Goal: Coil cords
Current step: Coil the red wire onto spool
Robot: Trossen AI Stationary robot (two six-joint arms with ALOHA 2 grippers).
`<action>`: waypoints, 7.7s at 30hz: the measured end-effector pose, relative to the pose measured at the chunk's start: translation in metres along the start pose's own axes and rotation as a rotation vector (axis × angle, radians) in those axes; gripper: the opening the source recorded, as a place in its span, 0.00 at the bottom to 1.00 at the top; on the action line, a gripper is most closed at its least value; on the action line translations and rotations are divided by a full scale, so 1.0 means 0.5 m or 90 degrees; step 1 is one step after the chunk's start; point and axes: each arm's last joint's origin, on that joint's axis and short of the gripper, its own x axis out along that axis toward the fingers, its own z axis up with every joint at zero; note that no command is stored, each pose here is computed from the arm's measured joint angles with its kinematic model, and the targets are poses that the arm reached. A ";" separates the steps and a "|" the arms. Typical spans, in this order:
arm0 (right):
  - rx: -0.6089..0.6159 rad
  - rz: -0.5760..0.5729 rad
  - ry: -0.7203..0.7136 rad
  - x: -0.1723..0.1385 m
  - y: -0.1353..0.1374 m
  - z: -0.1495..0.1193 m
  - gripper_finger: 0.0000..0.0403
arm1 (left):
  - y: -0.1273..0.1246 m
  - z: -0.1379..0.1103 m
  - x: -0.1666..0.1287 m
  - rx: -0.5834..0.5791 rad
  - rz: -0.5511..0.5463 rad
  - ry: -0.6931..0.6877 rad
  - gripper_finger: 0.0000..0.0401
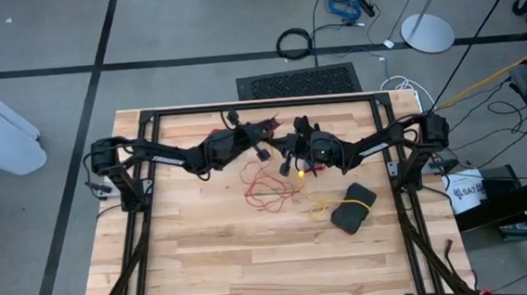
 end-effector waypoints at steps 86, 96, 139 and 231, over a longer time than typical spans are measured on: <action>-0.035 0.208 0.250 -0.016 0.002 -0.084 0.19 | 0.043 0.034 -0.101 0.038 -0.254 0.086 0.00; -0.030 0.200 0.257 -0.017 0.001 -0.086 0.14 | 0.040 0.026 -0.103 0.049 -0.268 0.111 0.00; 0.072 0.162 0.143 -0.004 0.001 -0.048 0.00 | 0.006 -0.045 -0.076 0.185 -0.258 0.201 0.00; -0.123 0.038 0.051 -0.018 0.038 -0.022 0.01 | 0.040 0.083 -0.046 -0.087 -0.171 -0.050 0.00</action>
